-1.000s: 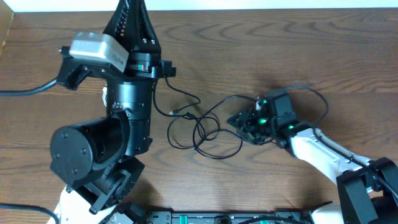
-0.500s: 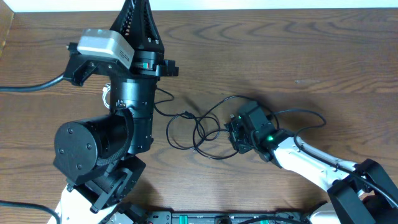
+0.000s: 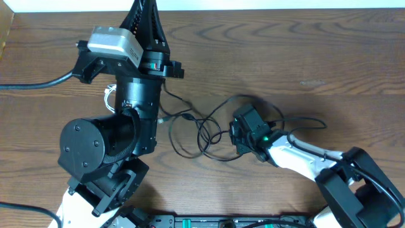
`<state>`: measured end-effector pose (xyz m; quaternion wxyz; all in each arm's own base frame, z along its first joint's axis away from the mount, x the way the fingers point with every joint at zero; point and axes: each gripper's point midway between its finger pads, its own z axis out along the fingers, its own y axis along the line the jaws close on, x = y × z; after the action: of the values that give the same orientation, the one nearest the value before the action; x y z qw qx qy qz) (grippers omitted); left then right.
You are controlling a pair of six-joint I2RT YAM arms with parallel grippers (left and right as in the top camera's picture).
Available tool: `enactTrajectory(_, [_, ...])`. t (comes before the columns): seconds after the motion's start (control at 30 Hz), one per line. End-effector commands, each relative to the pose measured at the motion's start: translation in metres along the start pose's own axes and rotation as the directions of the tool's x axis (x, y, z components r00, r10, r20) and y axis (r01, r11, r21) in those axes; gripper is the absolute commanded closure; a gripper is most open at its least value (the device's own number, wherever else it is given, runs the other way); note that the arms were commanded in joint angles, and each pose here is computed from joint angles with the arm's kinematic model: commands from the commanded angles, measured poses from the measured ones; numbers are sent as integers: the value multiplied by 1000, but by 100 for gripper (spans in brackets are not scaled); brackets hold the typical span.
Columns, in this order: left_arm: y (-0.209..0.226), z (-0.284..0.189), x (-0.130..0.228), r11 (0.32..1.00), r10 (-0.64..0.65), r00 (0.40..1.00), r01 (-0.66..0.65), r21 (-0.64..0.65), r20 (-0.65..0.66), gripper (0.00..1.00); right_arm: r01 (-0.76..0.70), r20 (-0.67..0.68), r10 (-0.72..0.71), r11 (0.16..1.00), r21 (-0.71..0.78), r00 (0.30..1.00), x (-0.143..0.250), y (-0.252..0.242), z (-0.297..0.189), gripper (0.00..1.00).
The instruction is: Untangle cables
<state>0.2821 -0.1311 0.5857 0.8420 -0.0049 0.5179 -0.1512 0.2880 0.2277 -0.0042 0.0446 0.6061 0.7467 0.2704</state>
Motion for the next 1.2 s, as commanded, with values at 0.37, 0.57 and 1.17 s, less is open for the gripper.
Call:
enactTrajectory(0.37, [3, -4, -17, 1000, -9, 999, 8, 5, 38, 92, 240, 375, -301, 950, 203, 877, -131, -20, -29, 99])
enactTrajectory(0.57, [8, -5, -22, 1000, -19, 998, 21, -23, 58, 93, 235, 434, -335, 934, 267, 836, -175, -19, -67, 99])
enactTrajectory(1.17, [13, -5, -27, 998, -30, 997, 34, -53, 78, 93, -171, 624, -171, 877, 450, 762, -268, -96, -142, 99])
